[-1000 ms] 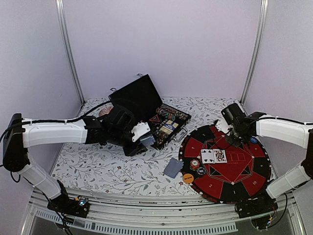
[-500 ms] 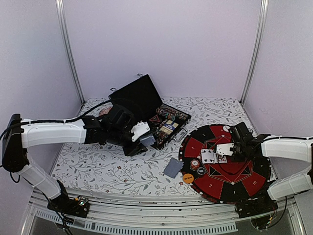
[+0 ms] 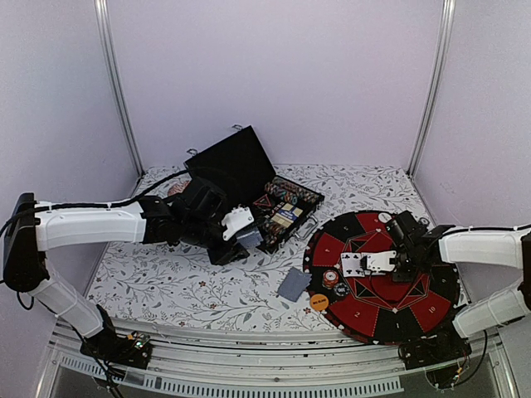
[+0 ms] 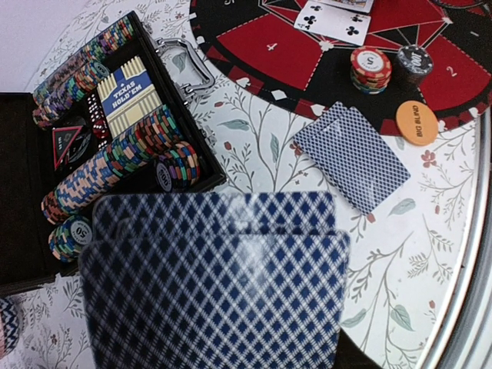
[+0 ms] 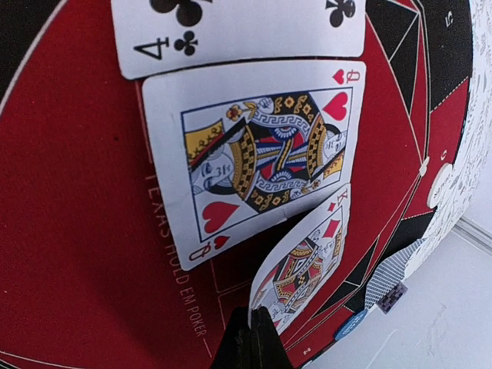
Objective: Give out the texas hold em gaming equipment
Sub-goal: Flop the poker card in the community card area.
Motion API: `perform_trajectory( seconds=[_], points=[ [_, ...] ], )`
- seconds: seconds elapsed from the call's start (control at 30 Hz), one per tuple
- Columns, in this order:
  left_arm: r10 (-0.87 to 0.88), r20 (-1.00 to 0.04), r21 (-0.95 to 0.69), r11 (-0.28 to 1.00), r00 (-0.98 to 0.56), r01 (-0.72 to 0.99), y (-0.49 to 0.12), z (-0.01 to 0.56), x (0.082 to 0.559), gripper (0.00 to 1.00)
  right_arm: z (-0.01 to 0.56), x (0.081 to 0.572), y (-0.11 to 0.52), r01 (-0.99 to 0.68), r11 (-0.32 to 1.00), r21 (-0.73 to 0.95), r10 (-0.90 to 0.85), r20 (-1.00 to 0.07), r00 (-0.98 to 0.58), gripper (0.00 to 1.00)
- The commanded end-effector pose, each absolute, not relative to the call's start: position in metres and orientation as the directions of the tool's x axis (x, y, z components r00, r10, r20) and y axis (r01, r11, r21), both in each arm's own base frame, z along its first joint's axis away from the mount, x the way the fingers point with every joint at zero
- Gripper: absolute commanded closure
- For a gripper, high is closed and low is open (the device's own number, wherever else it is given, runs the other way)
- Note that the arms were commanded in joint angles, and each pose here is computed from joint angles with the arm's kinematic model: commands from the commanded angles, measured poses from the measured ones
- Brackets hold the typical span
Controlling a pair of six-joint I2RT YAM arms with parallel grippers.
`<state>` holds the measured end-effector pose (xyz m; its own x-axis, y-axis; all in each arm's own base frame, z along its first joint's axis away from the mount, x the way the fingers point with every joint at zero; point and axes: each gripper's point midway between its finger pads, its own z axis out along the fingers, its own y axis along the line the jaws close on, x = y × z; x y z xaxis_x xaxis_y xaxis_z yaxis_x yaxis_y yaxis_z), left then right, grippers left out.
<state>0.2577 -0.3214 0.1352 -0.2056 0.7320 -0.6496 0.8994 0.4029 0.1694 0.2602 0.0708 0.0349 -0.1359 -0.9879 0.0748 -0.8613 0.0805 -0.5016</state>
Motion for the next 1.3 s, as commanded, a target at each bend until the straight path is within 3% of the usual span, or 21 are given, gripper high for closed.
perform_trajectory(
  seconds=[0.0, 0.77, 0.97, 1.13, 1.2, 1.27],
  points=[
    [0.714, -0.668, 0.164, 0.416, -0.21, 0.894, -0.318, 0.144, 0.259, 0.5, 0.036, 0.266, 0.071, -0.866, 0.133, -0.483, -0.981, 0.058, -0.183, 0.98],
    [0.714, -0.668, 0.168, 0.417, -0.208, 0.894, -0.317, 0.147, 0.259, 0.5, 0.025, 0.251, 0.068, -0.909, 0.143, -0.391, -0.977, 0.089, -0.193, 0.97],
    [0.715, -0.668, 0.169, 0.417, -0.208, 0.893, -0.317, 0.147, 0.258, 0.49, 0.027, 0.252, 0.065, -0.902, 0.135, -0.411, -0.977, 0.1, -0.191, 0.71],
    [0.715, -0.668, 0.172, 0.419, -0.207, 0.892, -0.317, 0.148, 0.259, 0.48, 0.036, 0.256, 0.07, -0.889, 0.132, -0.439, -0.98, 0.08, -0.185, 0.63],
    [0.715, -0.669, 0.172, 0.418, -0.206, 0.892, -0.317, 0.148, 0.259, 0.48, 0.05, 0.264, 0.078, -0.868, 0.142, -0.476, -0.982, 0.045, -0.185, 0.58],
    [0.714, -0.67, 0.177, 0.421, -0.204, 0.89, -0.316, 0.15, 0.26, 0.48, 0.083, 0.288, 0.091, -0.793, 0.218, -0.569, -0.972, -0.055, -0.228, 0.42]
  ],
)
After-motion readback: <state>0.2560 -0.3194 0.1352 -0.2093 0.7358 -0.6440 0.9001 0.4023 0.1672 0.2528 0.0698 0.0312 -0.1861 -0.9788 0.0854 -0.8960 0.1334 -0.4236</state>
